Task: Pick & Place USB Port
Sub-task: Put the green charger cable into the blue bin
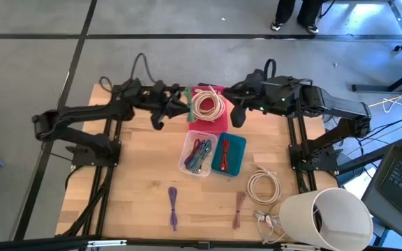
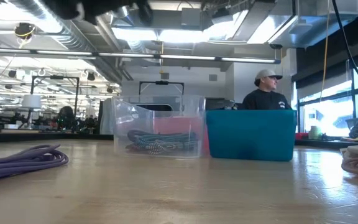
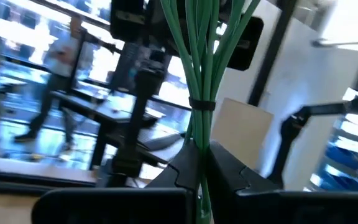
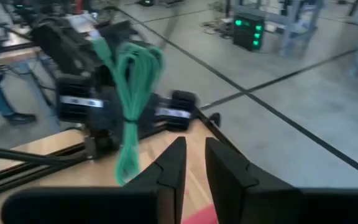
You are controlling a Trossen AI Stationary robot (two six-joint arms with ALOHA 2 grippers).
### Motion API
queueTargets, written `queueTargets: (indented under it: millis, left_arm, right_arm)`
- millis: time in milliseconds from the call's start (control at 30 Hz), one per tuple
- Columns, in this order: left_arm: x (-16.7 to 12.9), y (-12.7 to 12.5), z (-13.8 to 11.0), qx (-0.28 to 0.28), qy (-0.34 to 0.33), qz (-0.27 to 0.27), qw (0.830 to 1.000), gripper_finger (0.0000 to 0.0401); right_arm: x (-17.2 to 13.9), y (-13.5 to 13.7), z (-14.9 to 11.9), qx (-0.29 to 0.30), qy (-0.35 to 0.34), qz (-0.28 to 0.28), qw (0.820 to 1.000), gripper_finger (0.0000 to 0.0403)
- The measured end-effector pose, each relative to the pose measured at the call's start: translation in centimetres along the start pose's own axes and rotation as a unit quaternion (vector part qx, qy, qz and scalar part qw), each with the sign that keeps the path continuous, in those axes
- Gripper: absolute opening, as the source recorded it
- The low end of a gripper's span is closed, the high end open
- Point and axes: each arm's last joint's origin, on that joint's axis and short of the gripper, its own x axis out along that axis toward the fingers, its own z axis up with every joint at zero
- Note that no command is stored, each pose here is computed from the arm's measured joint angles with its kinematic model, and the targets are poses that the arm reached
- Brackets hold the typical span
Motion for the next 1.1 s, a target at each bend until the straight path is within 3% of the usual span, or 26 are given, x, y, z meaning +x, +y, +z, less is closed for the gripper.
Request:
queueTargets:
  millis: [100,367,533,933,1100]
  left_arm:
    - [1.4,1.3,0.8,0.004,0.016,-0.028,0.999,0.0007]
    - [3.2,3.9,3.5,0.037,0.018,-0.057,0.998,0.0007]
    - [4.6,5.1,4.2,0.043,0.023,-0.073,0.996,0.0007]
    - [7.8,5.2,4.5,0.050,0.032,-0.126,0.990,0.0007]
    - [8.2,4.8,4.4,0.052,0.033,-0.134,0.989,0.0009]
  right_arm:
    - [0.3,0.2,0.0,0.002,-0.002,0.011,1.000,0.0090]
    - [0.6,0.5,-0.1,0.029,0.001,0.026,0.999,0.0209]
    - [1.9,1.1,-0.3,0.029,-0.002,0.031,0.999,0.0244]
    - [3.2,1.0,-0.3,0.020,-0.010,0.019,1.000,0.0202]
    - [3.4,0.7,-0.2,0.021,-0.012,0.015,1.000,0.0151]
